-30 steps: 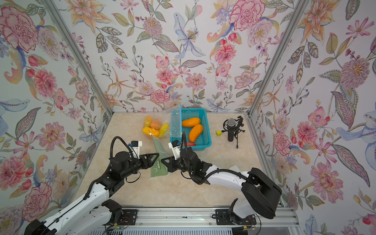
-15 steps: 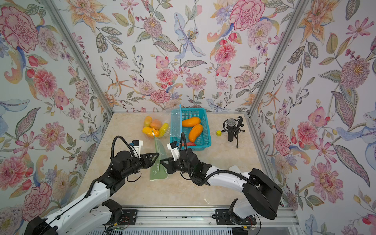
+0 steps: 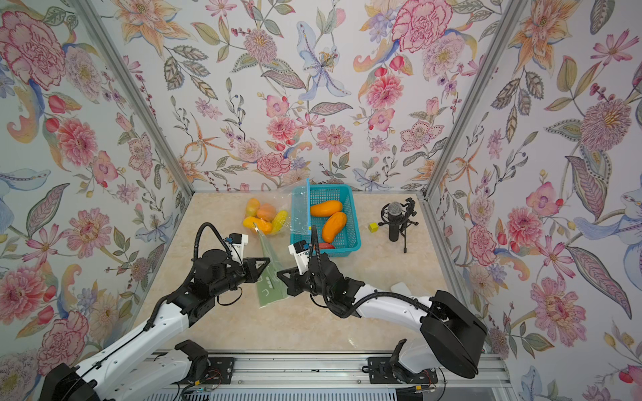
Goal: Place the mango in a zip-top bag and seal the zipper
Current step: Open the zipper of the food storage bag at the center of the board.
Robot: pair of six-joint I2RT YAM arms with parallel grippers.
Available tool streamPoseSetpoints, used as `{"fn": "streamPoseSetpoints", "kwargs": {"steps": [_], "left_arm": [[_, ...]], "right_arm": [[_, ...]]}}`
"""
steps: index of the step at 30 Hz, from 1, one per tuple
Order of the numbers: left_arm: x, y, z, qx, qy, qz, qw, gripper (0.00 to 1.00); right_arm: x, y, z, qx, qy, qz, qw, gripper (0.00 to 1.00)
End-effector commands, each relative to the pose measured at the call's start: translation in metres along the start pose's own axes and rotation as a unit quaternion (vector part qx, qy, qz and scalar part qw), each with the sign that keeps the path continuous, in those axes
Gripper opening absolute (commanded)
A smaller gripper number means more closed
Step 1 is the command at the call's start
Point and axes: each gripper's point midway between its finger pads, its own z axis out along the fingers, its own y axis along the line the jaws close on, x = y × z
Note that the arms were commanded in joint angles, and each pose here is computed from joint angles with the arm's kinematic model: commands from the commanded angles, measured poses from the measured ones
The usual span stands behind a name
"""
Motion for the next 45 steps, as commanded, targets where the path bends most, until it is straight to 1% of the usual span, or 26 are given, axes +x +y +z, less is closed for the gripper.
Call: {"fn": "streamPoseSetpoints", "kwargs": {"steps": [1, 4, 5, 7, 8, 10, 11, 13, 16, 19, 20, 21, 23, 24, 25, 29, 31, 32, 33, 35, 38, 40, 42, 45], "left_arm": [[0.003, 0.007, -0.005, -0.051, 0.046, 0.047, 0.997, 0.0], [0.002, 0.006, -0.007, -0.067, 0.074, 0.064, 0.993, 0.0], [0.001, 0.006, -0.007, -0.072, 0.082, 0.069, 0.992, 0.0], [-0.003, 0.005, -0.008, -0.083, 0.1, 0.083, 0.988, 0.0], [-0.005, 0.004, -0.009, -0.091, 0.11, 0.09, 0.986, 0.0], [-0.011, 0.002, -0.011, -0.107, 0.132, 0.106, 0.98, 0.0], [-0.01, 0.004, -0.011, -0.118, 0.153, 0.112, 0.975, 0.0], [-0.012, 0.008, -0.014, -0.142, 0.184, 0.127, 0.964, 0.0], [-0.019, 0.017, -0.023, -0.187, 0.208, 0.156, 0.947, 0.0], [-0.03, 0.033, -0.039, -0.253, 0.228, 0.194, 0.92, 0.0], [-0.031, 0.037, -0.043, -0.268, 0.24, 0.204, 0.911, 0.0], [-0.033, 0.039, -0.046, -0.278, 0.247, 0.214, 0.903, 0.0], [-0.034, 0.039, -0.045, -0.287, 0.256, 0.229, 0.894, 0.0], [-0.035, 0.036, -0.044, -0.287, 0.259, 0.233, 0.893, 0.0], [-0.035, 0.033, -0.041, -0.28, 0.261, 0.233, 0.894, 0.0], [-0.038, -0.008, -0.017, -0.188, 0.238, 0.225, 0.926, 0.0], [-0.033, -0.025, 0.0, -0.134, 0.23, 0.209, 0.941, 0.0], [-0.023, -0.033, 0.011, -0.104, 0.235, 0.198, 0.946, 0.0], [-0.01, -0.037, 0.022, -0.091, 0.246, 0.197, 0.945, 0.0], [0.018, -0.037, 0.04, -0.098, 0.28, 0.21, 0.932, 0.0], [0.069, -0.037, 0.067, -0.096, 0.335, 0.22, 0.911, 0.0], [0.088, -0.041, 0.077, -0.096, 0.351, 0.224, 0.904, 0.0], [0.093, -0.044, 0.085, -0.092, 0.35, 0.221, 0.906, 0.0], [0.092, -0.047, 0.09, -0.087, 0.341, 0.212, 0.912, 0.0]], "right_arm": [[-0.013, -0.031, -0.017, 0.088, -0.026, 0.019, 0.996, 0.0], [-0.016, -0.05, -0.027, 0.145, -0.022, 0.021, 0.989, 0.0], [-0.016, -0.053, -0.029, 0.155, -0.02, 0.022, 0.987, 0.0], [-0.017, -0.049, -0.028, 0.142, -0.013, 0.022, 0.99, 0.04], [-0.017, -0.046, -0.025, 0.128, -0.005, 0.024, 0.991, 0.11], [-0.017, -0.041, -0.019, 0.108, 0.016, 0.027, 0.994, 0.29], [-0.016, -0.037, -0.017, 0.094, 0.026, 0.027, 0.995, 0.33], [-0.018, -0.032, -0.015, 0.078, 0.033, 0.023, 0.996, 0.34], [-0.023, -0.028, -0.017, 0.061, 0.028, 0.013, 0.998, 0.36], [-0.03, -0.029, -0.023, 0.057, 0.012, 0.012, 0.998, 0.38], [-0.033, -0.023, -0.025, 0.038, 0.005, 0.009, 0.999, 0.37], [-0.036, -0.02, -0.028, 0.026, -0.004, 0.007, 1.0, 0.39], [-0.041, -0.014, -0.032, 0.005, -0.015, 0.001, 1.0, 0.41], [-0.043, -0.012, -0.034, 0.002, -0.016, -0.002, 1.0, 0.41], [-0.044, -0.012, -0.035, 0.004, -0.018, -0.002, 1.0, 0.4], [-0.052, 0.008, -0.04, -0.056, -0.033, -0.003, 0.998, 0.34], [-0.054, 0.009, -0.043, -0.076, -0.046, 0.011, 0.996, 0.26], [-0.055, 0.007, -0.045, -0.079, -0.051, 0.021, 0.995, 0.23], [-0.053, 0.001, -0.046, -0.075, -0.05, 0.027, 0.996, 0.18], [-0.048, -0.01, -0.049, -0.06, -0.046, 0.04, 0.996, 0.13], [-0.038, -0.021, -0.056, -0.037, -0.039, 0.038, 0.998, 0.12], [-0.033, -0.026, -0.062, -0.03, -0.038, 0.035, 0.998, 0.12], [-0.028, -0.032, -0.068, -0.023, -0.04, 0.04, 0.998, 0.11], [-0.018, -0.041, -0.074, -0.014, -0.039, 0.055, 0.998, 0.08]]}}
